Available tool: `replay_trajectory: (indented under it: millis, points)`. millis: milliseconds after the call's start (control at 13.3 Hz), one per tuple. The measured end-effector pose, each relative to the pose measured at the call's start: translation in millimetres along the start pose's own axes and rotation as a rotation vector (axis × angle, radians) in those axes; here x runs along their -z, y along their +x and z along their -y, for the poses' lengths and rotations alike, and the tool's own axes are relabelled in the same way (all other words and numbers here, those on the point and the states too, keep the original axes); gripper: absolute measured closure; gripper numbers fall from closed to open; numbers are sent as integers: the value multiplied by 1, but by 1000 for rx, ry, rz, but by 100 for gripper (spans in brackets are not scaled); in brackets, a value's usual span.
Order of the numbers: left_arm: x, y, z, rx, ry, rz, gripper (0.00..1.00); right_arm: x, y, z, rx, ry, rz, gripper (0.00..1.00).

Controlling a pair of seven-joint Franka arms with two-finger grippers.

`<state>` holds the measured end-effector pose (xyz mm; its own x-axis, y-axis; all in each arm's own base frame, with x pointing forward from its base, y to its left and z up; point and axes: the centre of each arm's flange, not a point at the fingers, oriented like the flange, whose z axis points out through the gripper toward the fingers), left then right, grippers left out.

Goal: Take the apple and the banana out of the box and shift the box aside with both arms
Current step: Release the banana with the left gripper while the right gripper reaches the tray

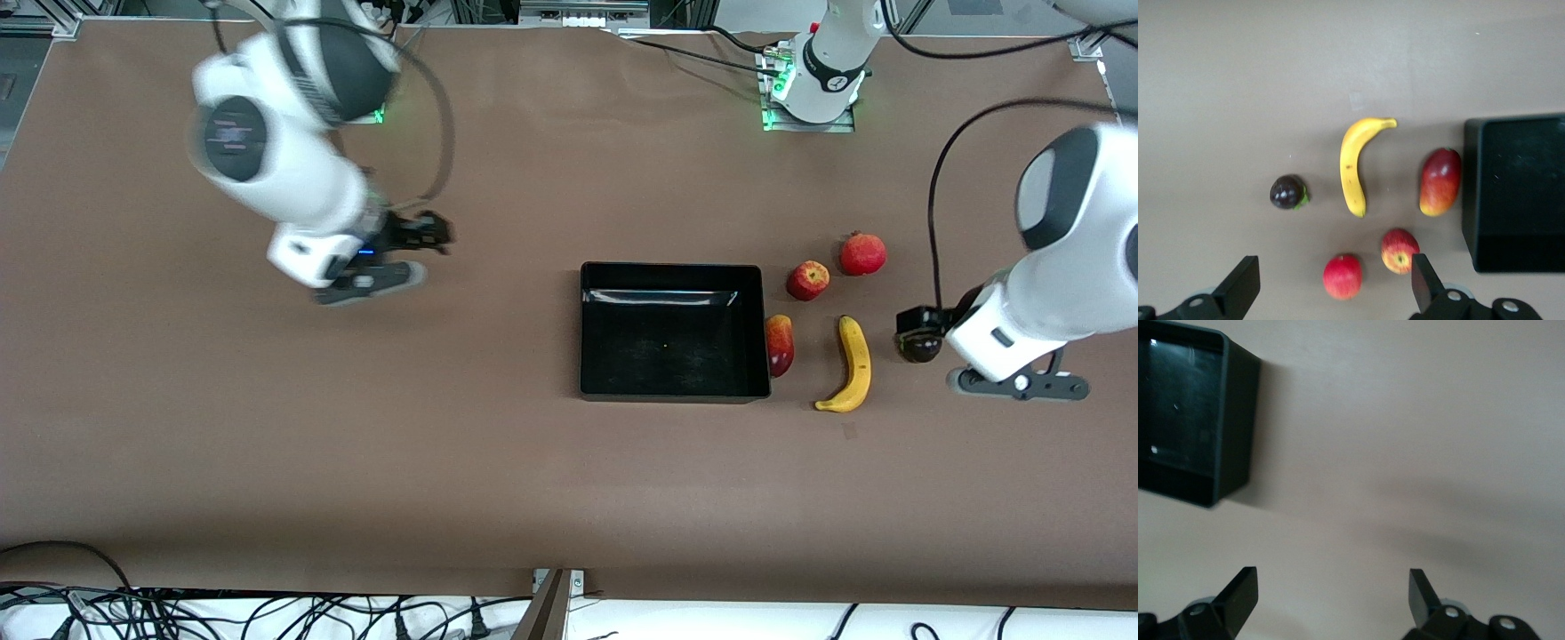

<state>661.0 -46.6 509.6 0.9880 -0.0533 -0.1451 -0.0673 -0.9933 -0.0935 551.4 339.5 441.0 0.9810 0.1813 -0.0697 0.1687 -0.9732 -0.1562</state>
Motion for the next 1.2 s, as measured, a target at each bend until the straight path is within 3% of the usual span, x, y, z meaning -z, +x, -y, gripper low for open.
replay_trajectory:
  millis: [151, 376, 527, 753, 978, 1129, 1204]
  points:
    - [27, -14, 2, 18, -59, -12, 0, -52, -2, 56, -37, 2, -40, 0]
    - [41, -40, 18, 41, -42, -7, 0, -131, -5, 117, -80, 1, -109, 0]
    - [37, -56, 20, 35, -78, -49, 0, -164, -4, 147, -104, 7, -129, 0]
    - [20, -81, 30, 55, -107, -159, 0, -188, 8, 152, -115, 2, -164, 0]
    - [19, -103, 33, 139, -99, -151, 0, -205, 12, 150, -117, -8, -188, 0]
    - [22, -108, 34, 110, -92, -127, 0, -215, 14, 148, -114, -8, -198, 8]
    - [22, -108, 34, 87, -91, -128, 0, -221, 14, 148, -106, -16, -202, 22]
